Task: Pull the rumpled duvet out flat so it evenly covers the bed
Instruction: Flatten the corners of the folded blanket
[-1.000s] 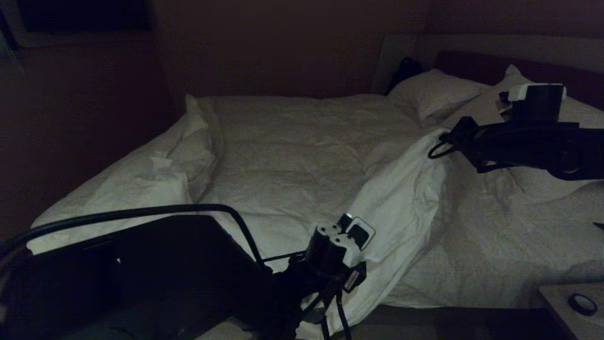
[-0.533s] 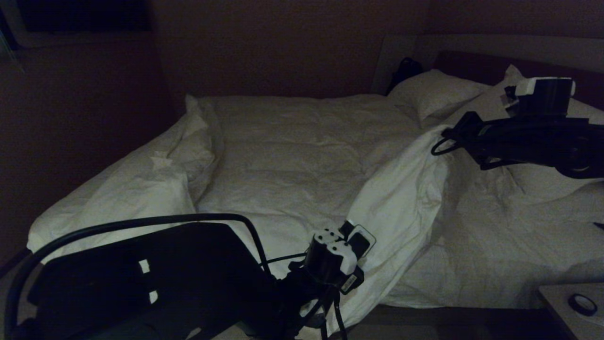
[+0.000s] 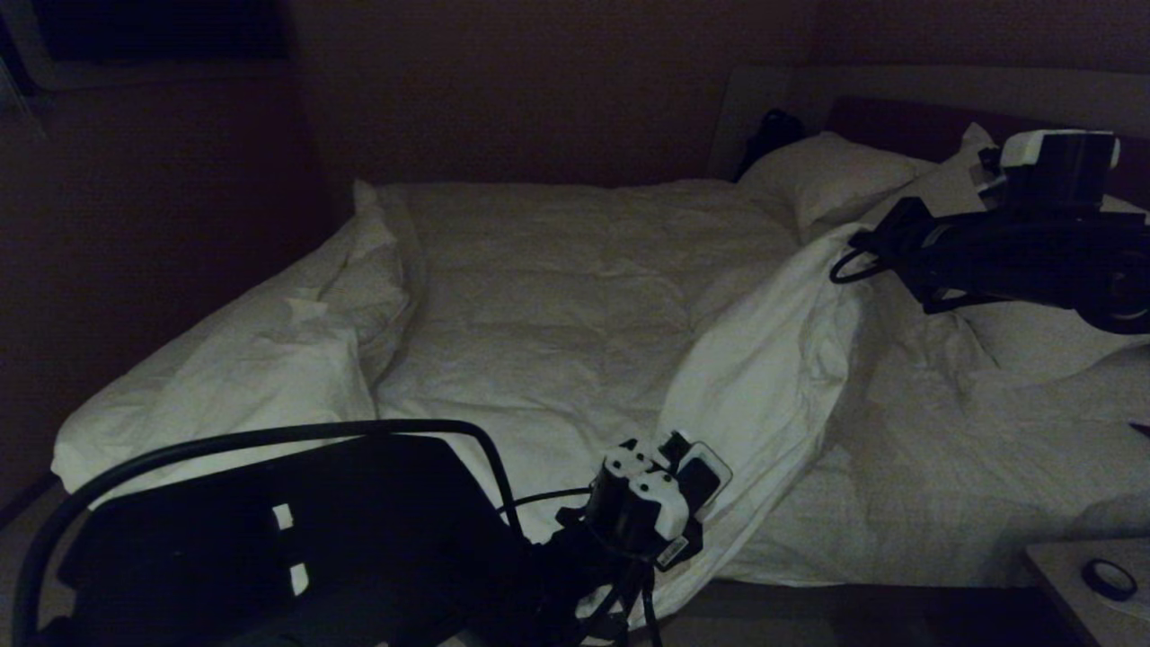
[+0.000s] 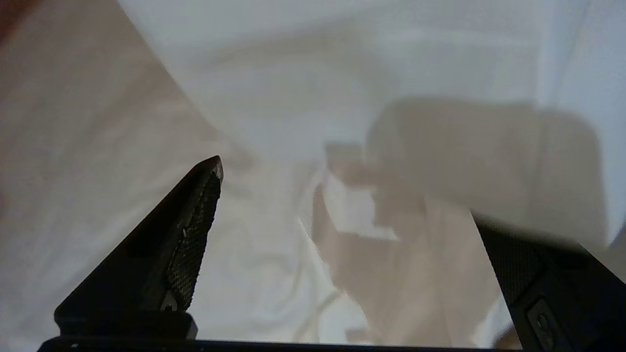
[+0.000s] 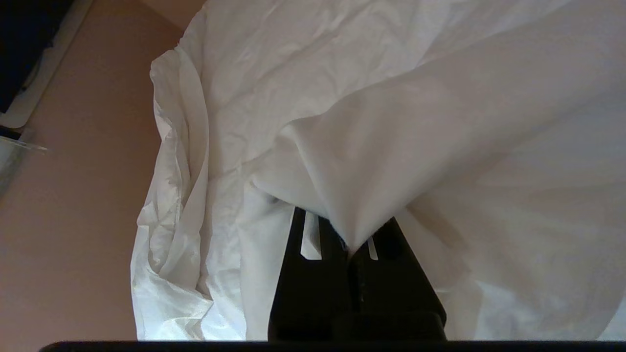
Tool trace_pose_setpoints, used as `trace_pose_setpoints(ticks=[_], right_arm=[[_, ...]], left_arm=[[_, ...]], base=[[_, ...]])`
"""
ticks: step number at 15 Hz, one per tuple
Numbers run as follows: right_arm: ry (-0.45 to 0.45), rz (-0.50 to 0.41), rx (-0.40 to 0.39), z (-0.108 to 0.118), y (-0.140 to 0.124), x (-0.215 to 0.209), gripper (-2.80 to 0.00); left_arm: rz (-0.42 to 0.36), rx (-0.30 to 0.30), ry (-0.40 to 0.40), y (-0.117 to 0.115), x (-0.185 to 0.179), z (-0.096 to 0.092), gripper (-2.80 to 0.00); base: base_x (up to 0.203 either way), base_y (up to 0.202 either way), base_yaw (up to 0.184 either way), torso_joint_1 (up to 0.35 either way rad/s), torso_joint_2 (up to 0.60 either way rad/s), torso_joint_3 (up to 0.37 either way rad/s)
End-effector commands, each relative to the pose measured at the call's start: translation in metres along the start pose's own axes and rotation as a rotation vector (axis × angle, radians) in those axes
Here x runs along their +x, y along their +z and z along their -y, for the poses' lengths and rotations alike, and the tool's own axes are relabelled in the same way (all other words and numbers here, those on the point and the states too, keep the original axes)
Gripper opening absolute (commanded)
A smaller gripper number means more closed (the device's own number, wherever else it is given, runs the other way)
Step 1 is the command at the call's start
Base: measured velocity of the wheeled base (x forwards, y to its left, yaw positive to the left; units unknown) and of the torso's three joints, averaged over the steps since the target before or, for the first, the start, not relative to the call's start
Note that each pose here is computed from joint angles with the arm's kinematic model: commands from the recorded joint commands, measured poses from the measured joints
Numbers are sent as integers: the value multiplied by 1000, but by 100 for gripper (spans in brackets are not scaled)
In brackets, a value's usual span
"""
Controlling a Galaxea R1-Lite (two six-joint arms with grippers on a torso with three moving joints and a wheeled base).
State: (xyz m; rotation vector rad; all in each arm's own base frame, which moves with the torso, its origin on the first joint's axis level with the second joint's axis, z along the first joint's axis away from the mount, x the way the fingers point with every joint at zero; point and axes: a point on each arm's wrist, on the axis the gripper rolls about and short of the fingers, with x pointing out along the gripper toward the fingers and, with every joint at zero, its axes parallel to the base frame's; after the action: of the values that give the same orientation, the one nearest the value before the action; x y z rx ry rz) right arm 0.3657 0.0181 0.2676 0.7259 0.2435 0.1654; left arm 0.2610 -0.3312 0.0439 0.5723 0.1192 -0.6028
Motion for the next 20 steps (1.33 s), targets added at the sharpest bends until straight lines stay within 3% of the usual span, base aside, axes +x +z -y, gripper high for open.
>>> trace_pose_setpoints(ticks=[1,8,14,20], right_arm=[[2,-3,3,1,-1,1,-280],[8,-8,1,1,-2,5,-280],[18,-1,3,-3,0,1,-280],[27,-5,3,-7,-2,0,-280]], left_arm=[[30,11,18,2,1,0,0],[114,63,109,11,1,1,0],[132,104,71,18,-9,22,0],[149,116,113,28,-14,25,0]], base=[[0,0,0,0,0,0],[0,0,0,0,0,0],[0,0,0,0,0,0],[0,0,0,0,0,0]])
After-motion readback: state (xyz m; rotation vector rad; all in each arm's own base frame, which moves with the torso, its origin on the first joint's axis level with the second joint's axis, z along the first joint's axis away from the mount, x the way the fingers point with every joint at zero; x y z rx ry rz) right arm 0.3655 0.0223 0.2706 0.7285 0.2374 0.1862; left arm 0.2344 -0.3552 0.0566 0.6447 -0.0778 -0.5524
